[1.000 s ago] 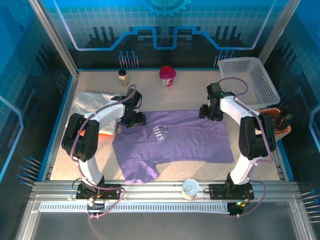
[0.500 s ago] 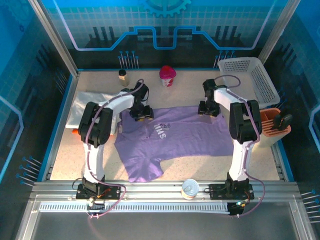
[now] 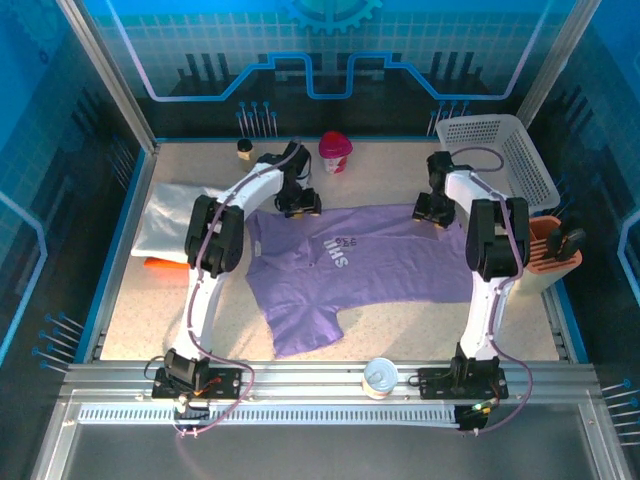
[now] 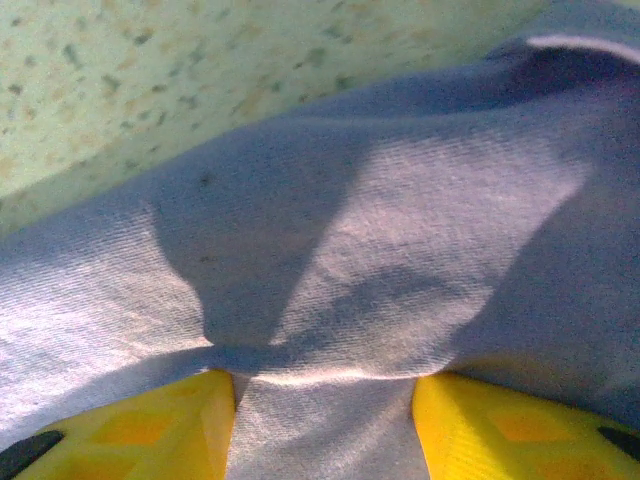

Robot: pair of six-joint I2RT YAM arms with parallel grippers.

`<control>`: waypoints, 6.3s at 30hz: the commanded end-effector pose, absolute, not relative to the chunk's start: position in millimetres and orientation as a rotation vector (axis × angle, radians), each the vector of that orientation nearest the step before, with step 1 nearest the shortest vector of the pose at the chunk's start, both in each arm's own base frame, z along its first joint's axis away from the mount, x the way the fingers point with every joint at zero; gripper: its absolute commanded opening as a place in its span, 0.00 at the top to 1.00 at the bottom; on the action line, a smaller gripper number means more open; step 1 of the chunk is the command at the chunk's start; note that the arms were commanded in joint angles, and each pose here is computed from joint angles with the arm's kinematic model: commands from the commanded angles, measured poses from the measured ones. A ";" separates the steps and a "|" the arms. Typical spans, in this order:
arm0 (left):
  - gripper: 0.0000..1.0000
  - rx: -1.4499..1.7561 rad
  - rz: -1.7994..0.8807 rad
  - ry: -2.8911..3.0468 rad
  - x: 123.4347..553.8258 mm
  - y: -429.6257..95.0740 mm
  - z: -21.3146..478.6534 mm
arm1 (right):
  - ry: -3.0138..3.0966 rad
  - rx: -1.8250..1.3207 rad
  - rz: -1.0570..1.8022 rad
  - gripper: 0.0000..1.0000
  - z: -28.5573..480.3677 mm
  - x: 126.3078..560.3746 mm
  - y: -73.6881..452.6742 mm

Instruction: Fold and stack the t-shirts

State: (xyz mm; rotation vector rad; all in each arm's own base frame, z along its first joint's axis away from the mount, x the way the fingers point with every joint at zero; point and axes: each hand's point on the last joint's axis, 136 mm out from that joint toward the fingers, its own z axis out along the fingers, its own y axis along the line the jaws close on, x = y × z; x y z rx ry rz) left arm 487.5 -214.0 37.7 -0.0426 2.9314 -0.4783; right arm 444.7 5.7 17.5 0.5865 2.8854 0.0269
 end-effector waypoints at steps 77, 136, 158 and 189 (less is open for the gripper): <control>0.73 -0.416 -0.512 2.867 412.5 -119.0 31.6 | 2.770 0.427 0.379 0.11 59.2 377.3 55.1; 0.49 -0.473 -0.400 2.970 327.8 -92.4 57.2 | 2.812 0.523 0.137 0.18 48.5 382.0 19.2; 0.49 -0.434 -0.630 2.928 417.0 -147.6 36.2 | 2.870 0.429 0.214 0.17 38.4 330.4 53.3; 0.50 -0.756 -0.646 2.976 120.7 -127.9 71.5 | 2.801 0.914 0.085 0.14 54.2 193.2 11.8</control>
